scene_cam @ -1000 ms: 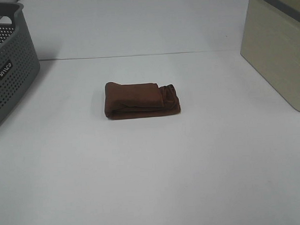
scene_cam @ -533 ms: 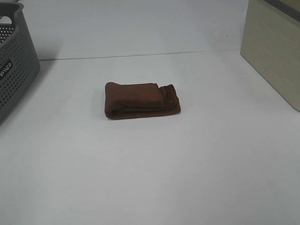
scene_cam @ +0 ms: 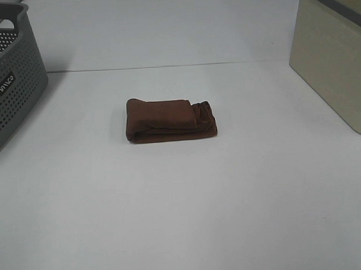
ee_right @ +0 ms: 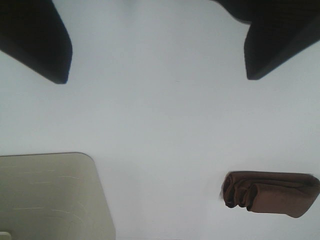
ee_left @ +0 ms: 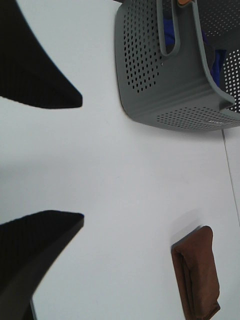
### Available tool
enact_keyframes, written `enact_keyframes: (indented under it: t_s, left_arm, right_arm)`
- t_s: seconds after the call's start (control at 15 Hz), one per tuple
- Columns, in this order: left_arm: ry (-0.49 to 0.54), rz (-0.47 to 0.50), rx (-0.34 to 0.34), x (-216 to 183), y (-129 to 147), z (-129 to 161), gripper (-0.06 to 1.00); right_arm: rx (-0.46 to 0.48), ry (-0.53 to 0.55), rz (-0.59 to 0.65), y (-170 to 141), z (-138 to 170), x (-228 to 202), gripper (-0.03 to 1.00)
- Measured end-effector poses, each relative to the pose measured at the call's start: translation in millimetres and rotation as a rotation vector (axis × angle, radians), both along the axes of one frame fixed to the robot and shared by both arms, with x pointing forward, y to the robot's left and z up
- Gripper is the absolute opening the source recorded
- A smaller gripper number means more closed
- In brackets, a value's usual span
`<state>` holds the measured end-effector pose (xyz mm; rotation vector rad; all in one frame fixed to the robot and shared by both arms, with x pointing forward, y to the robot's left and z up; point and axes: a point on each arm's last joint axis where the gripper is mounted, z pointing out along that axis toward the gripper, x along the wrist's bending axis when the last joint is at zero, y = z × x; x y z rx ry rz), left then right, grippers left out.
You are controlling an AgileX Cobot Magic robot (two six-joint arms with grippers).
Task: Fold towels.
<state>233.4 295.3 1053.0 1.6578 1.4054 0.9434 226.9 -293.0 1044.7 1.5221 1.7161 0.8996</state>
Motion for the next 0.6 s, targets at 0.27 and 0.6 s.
enact_keyframes:
  t_s: [0.27,0.6]
  left_arm:
    - [0.0,0.0,0.0,0.0,0.0,0.0,0.58]
    - [0.0,0.0,0.0,0.0,0.0,0.0,0.58]
  right_arm:
    - [0.0,0.0,-0.004,0.0,0.0,0.0,0.87]
    - [0.0,0.0,-0.004,0.0,0.0,0.0,0.87]
